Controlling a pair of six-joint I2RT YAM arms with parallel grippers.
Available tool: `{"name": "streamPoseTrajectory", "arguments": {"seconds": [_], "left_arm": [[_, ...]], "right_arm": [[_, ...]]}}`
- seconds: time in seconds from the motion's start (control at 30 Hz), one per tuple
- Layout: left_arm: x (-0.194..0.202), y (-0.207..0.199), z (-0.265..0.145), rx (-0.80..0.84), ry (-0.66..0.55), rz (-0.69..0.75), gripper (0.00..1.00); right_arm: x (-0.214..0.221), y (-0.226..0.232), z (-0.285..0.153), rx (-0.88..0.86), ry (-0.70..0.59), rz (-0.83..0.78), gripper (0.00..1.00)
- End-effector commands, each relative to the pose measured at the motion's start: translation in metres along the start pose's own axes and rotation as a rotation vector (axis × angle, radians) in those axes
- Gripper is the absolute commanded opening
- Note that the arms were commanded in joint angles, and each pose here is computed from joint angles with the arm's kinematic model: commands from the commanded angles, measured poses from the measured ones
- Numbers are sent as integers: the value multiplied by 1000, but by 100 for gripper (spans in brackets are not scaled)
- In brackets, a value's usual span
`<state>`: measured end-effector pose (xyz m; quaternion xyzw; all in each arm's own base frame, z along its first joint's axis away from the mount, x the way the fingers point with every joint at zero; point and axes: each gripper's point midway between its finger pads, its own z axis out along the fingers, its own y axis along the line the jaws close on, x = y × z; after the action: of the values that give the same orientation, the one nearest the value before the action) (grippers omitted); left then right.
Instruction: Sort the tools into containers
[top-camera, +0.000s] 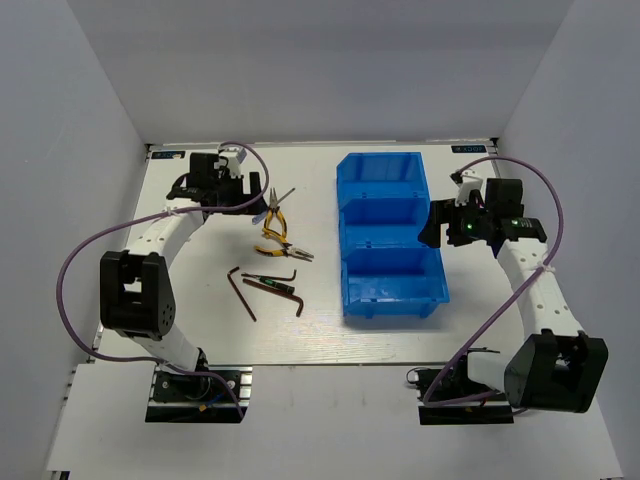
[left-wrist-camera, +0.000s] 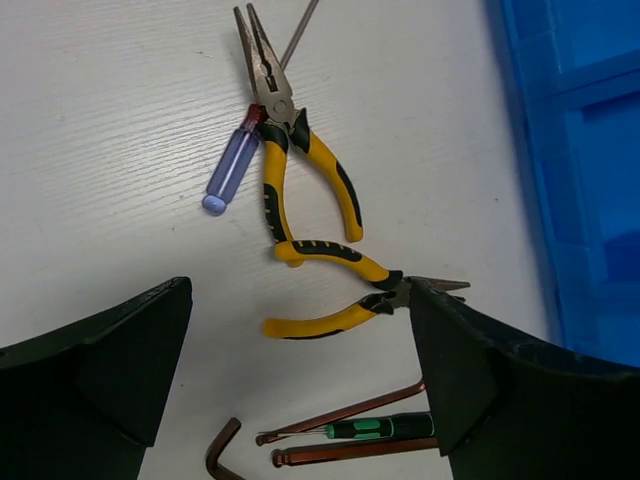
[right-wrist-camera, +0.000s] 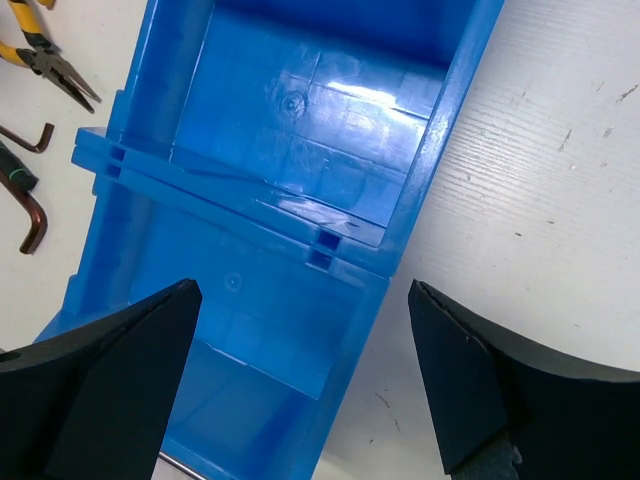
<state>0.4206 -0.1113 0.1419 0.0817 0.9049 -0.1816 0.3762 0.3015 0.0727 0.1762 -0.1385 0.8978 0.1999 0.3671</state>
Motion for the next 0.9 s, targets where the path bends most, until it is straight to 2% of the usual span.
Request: {"name": "streamPoseTrajectory", "arguments": {"seconds": [0.0,0.1,0.17,0.2,0.23,0.27,0.3,0.33,0.43,0.47,0.5,0.53,0.57,0.63,0.73,0.77,0.87], "left_arm": [[-4,-18,-5,87,-25,31,100],[5,-27,-9,138,-13,37,95],[11,-33,-8,167,3,39,80],[17,-32,-7,166,16,34,61],[21,-35,-5,172,20,39,52],[21,-35,-5,173,20,39,40],[21,-34,-5,163,20,39,31],[24,-36,-4,157,30,53,17],[36,-31,8,104,78,64,18],[37,-32,9,94,80,73,20],[39,-24,12,55,89,71,28],[45,-25,18,41,107,63,55],[45,-20,21,20,104,65,61],[44,-18,32,-28,108,71,70],[39,-14,49,-82,109,79,70],[47,-10,60,-86,138,74,67],[25,-7,75,-179,106,101,66]], "right_arm": [[2,2,4,-24,8,22,90],[-8,13,7,-124,-25,-65,90],[3,44,5,-341,-1,-126,90],[5,50,4,-428,11,-229,83],[4,69,-3,-537,-1,-214,43],[5,70,1,-558,19,-167,43],[2,73,4,-570,25,-145,0],[3,68,10,-537,61,-59,0],[10,53,25,-462,119,-11,0],[11,59,30,-470,129,-36,17],[12,59,31,-466,134,-38,34],[14,58,33,-454,143,-46,42],[14,58,33,-449,146,-46,49],[16,57,35,-428,148,-51,54],[18,57,37,-418,146,-55,54],[18,58,36,-420,141,-62,54],[18,59,34,-419,139,-65,54]]}}
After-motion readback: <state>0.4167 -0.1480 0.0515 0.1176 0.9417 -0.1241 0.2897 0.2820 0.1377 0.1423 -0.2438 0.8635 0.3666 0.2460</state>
